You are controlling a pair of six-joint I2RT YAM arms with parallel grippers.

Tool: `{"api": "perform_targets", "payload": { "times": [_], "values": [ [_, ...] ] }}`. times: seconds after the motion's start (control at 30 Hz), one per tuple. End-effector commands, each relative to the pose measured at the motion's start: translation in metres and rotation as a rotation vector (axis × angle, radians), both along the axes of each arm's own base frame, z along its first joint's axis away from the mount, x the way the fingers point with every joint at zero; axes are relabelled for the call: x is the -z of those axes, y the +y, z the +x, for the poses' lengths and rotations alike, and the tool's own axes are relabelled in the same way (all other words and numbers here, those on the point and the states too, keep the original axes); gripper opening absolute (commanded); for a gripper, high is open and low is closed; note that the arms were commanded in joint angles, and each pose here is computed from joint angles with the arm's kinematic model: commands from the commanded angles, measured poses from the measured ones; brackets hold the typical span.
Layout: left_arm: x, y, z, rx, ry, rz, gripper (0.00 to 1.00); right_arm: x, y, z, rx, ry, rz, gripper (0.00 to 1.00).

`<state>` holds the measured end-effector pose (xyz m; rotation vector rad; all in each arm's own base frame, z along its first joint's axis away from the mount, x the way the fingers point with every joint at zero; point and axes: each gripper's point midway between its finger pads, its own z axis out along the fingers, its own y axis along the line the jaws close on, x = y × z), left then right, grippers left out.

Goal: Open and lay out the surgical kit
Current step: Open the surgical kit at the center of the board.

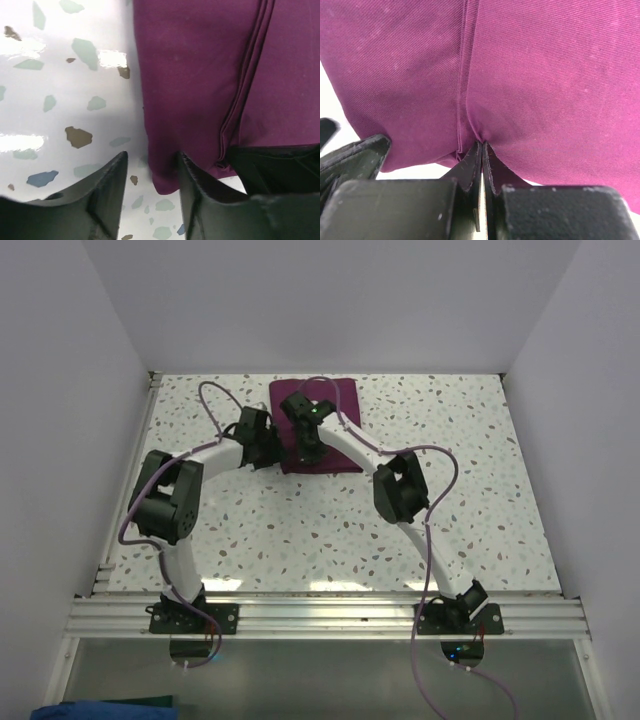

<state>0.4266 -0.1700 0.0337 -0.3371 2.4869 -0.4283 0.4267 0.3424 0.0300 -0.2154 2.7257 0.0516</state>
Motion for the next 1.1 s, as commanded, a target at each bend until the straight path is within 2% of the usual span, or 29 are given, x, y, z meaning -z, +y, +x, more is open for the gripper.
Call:
{"api": "perform_targets", "payload": {
  "times": [0.0, 0.2, 0.27, 0.37, 0.47, 0.67, 0.97, 1.07],
  "values": [
    [-0.012, -0.021, 0.013, 0.049, -0.056, -0.067, 0.46, -0.049, -0.008, 0.011, 0.019, -0.089, 0.023, 0.00],
    [-0.009, -0.036, 0.018, 0.088, -0.062, -0.090, 0.07, -0.120, -0.031, 0.023, 0.084, -0.191, 0.116, 0.00],
    [-0.006, -0.040, 0.019, 0.098, -0.061, -0.087, 0.00, -0.134, -0.037, 0.025, 0.096, -0.207, 0.137, 0.00],
    [-0.012, -0.036, 0.022, 0.111, -0.073, -0.053, 0.00, -0.160, -0.058, 0.030, 0.141, -0.235, 0.153, 0.00],
    [-0.021, -0.020, 0.020, 0.107, -0.089, 0.023, 0.00, -0.178, -0.103, 0.039, 0.231, -0.261, 0.143, 0.00],
    [-0.027, -0.002, 0.002, 0.141, -0.100, 0.074, 0.00, -0.185, -0.197, 0.030, 0.384, -0.287, 0.011, 0.00],
    [-0.016, 0.009, -0.030, 0.158, -0.062, 0.096, 0.00, -0.130, -0.302, -0.038, 0.612, -0.170, -0.226, 0.00],
    [-0.013, 0.010, -0.033, 0.166, -0.044, 0.101, 0.00, -0.094, -0.327, -0.059, 0.678, -0.088, -0.275, 0.00]
  ]
}}
